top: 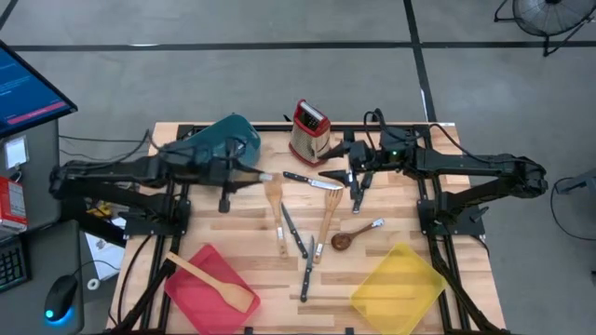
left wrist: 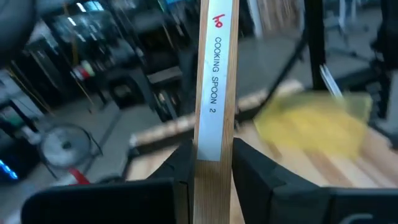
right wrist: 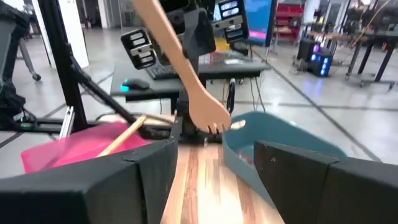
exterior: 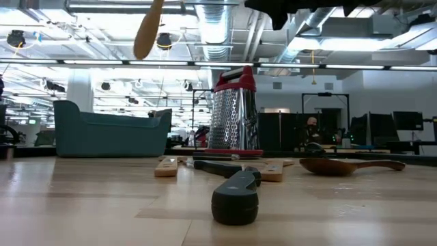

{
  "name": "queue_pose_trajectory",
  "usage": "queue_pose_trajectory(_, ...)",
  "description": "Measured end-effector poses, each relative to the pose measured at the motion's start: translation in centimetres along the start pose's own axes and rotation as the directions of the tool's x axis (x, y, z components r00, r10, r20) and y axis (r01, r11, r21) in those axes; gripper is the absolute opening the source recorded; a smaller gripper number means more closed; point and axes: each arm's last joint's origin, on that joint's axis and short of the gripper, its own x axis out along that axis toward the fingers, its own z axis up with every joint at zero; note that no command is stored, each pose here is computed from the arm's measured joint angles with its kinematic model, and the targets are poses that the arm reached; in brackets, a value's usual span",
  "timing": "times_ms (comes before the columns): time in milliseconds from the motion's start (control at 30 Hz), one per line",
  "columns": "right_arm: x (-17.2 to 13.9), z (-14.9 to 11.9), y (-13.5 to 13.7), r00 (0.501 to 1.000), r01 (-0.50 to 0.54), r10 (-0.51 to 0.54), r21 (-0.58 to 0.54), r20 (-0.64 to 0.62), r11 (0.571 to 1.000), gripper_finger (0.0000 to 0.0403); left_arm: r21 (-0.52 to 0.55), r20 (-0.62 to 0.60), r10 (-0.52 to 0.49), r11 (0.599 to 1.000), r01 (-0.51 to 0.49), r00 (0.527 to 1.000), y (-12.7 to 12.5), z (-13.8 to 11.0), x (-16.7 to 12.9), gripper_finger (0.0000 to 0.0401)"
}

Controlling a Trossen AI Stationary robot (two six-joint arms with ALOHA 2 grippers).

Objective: Pick & Place Kitchen Items
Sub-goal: Put the brown wooden serving spoon into the blue bin

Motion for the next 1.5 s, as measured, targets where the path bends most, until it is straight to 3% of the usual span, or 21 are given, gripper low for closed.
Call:
queue_pose_trajectory(133, 0.0, 0.3, 0.0, 1.000, 0.002, -0.002, -0.007, 0.030, 1.000, 0.0221, -0.032, 0.093, 0.026, 0.999, -0.023, 0.995, 0.3, 1.0, -0.6, 0.0062)
queue_pose_trajectory(400, 0.0, 0.4, 0.0, 0.999, 0.002, -0.002, -0.010, 0.040, 1.000, 0.0221, -0.064, 0.352, -0.036, 0.996, 0.062, 0.935, 0.7, 3.2, -1.2, 0.0062)
queue_pose_trajectory(567, 0.0, 0.4, 0.0, 0.999, 0.002, -0.002, -0.010, 0.040, 1.000, 0.0221, -0.048, 0.422, -0.052, 0.996, 0.080, 0.905, 0.8, 3.9, -1.4, 0.0062)
queue_pose_trajectory(1000, 0.0, 0.4, 0.0, 0.999, 0.002, -0.002, -0.009, 0.043, 1.000, 0.0221, -0.051, 0.395, -0.010, 0.998, 0.033, 0.918, 1.1, 3.6, -1.3, 0.0063)
queue_pose_trajectory(1167, -0.1, 1.2, -0.1, 0.992, 0.026, -0.024, -0.017, 0.126, 1.000, 0.0221, -0.055, 0.376, 0.025, 0.998, -0.004, 0.926, 1.8, 3.2, -1.1, 0.0063)
queue_pose_trajectory(1333, -0.1, 2.1, 0.2, 0.976, 0.084, -0.072, -0.050, 0.207, 0.995, 0.0221, -0.062, 0.326, 0.054, 0.997, -0.035, 0.944, 2.5, 2.3, -0.1, 0.0063)
queue_pose_trajectory(1500, -0.1, 2.1, 0.3, 0.973, 0.108, -0.091, -0.069, 0.210, 0.992, 0.0221, -0.083, 0.235, 0.113, 0.992, -0.096, 0.965, 3.2, 0.8, 1.8, 0.0063)
